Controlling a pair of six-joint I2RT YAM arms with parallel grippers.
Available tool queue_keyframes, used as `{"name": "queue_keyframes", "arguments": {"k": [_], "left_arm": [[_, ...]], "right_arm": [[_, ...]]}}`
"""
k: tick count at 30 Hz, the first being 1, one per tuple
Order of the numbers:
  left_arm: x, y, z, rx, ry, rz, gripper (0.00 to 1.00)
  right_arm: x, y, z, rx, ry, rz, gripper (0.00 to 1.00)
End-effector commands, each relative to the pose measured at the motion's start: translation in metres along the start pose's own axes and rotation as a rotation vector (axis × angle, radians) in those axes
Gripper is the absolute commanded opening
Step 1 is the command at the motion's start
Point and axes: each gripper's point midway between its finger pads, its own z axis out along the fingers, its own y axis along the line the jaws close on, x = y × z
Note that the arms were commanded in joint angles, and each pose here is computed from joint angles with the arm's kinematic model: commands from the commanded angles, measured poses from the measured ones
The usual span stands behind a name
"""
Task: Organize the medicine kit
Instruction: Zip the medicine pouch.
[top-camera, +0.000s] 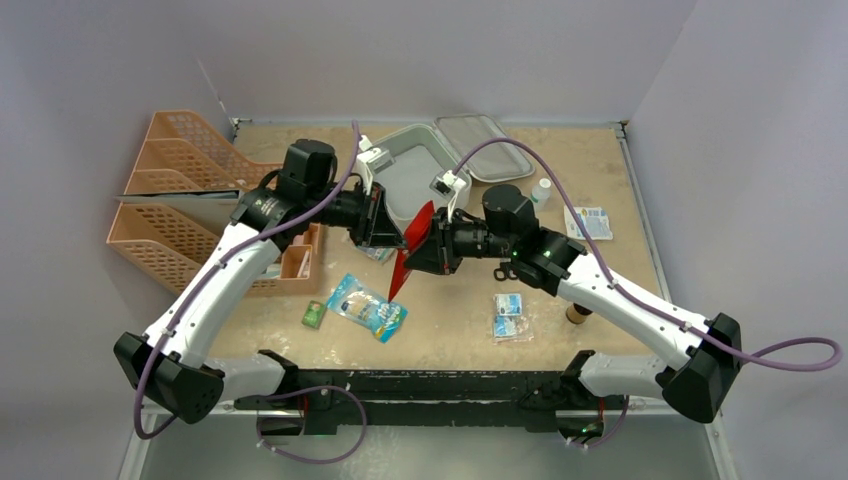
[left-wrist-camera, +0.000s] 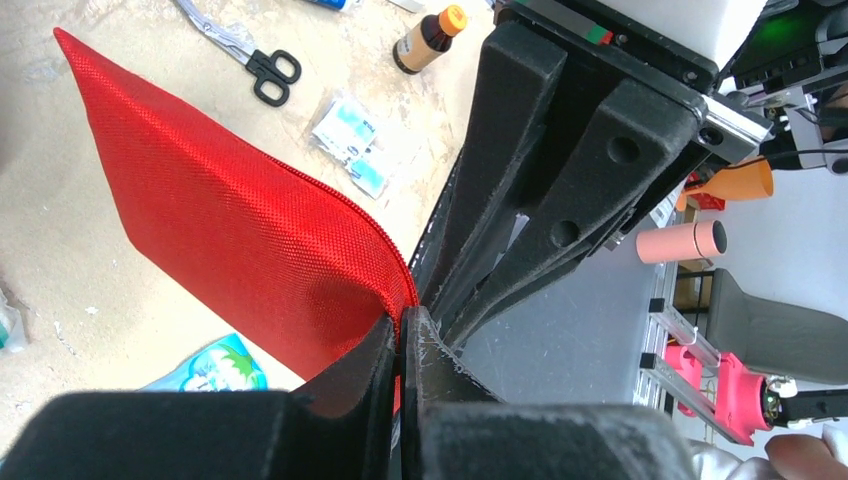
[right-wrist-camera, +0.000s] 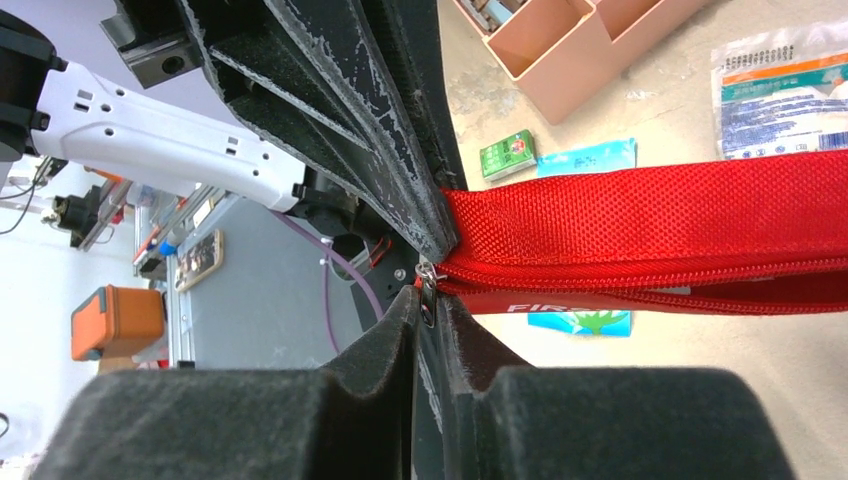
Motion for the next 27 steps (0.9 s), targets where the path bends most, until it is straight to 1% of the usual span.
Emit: {"name": "queue_keyframes", "arguments": {"k": [1,3,6,11,14,16,18,20,22,27], "left_arm": [[-0.008,-0.008,-0.003,0.040,-0.008,0.066,0.00],[-0.007,-0.009,-0.003,0.046,-0.005,0.070,0.00],[-0.007,-0.012,-0.003,0.067,-0.001,0.081,0.00],[-0.011,-0.015,-0.001,0.091,-0.005,0.076,0.00],[-0.018,-0.020,-0.001,0.109,-0.015,0.070,0.01],[-0.023,-0.022,-0.002,0.114,-0.025,0.073,0.09],[-0.028,-0.024,-0.004,0.110,-0.040,0.077,0.22],[-0.033,-0.022,-0.006,0.073,-0.060,0.072,0.30],[-0.038,-0.015,-0.012,0.003,-0.090,0.074,0.36],[-0.047,0.004,-0.035,-0.204,-0.190,0.171,0.41]], "right_arm": [[-0.008,0.012,-0.004,-0.059,-0.023,-0.047,0.11],[-0.008,0.012,-0.004,-0.061,-0.022,-0.053,0.08],[-0.007,0.008,-0.003,-0.051,-0.016,-0.057,0.00],[-0.009,0.003,0.002,-0.043,-0.013,-0.046,0.00],[-0.014,0.005,0.008,-0.066,-0.031,-0.031,0.00],[-0.018,0.005,0.012,-0.076,-0.045,-0.023,0.00],[-0.022,0.003,0.015,-0.067,-0.061,-0.022,0.00],[-0.028,0.000,0.016,-0.051,-0.087,-0.022,0.00],[-0.034,0.000,0.014,-0.035,-0.115,-0.023,0.00],[-0.045,-0.001,0.010,-0.004,-0.168,-0.017,0.00]]}}
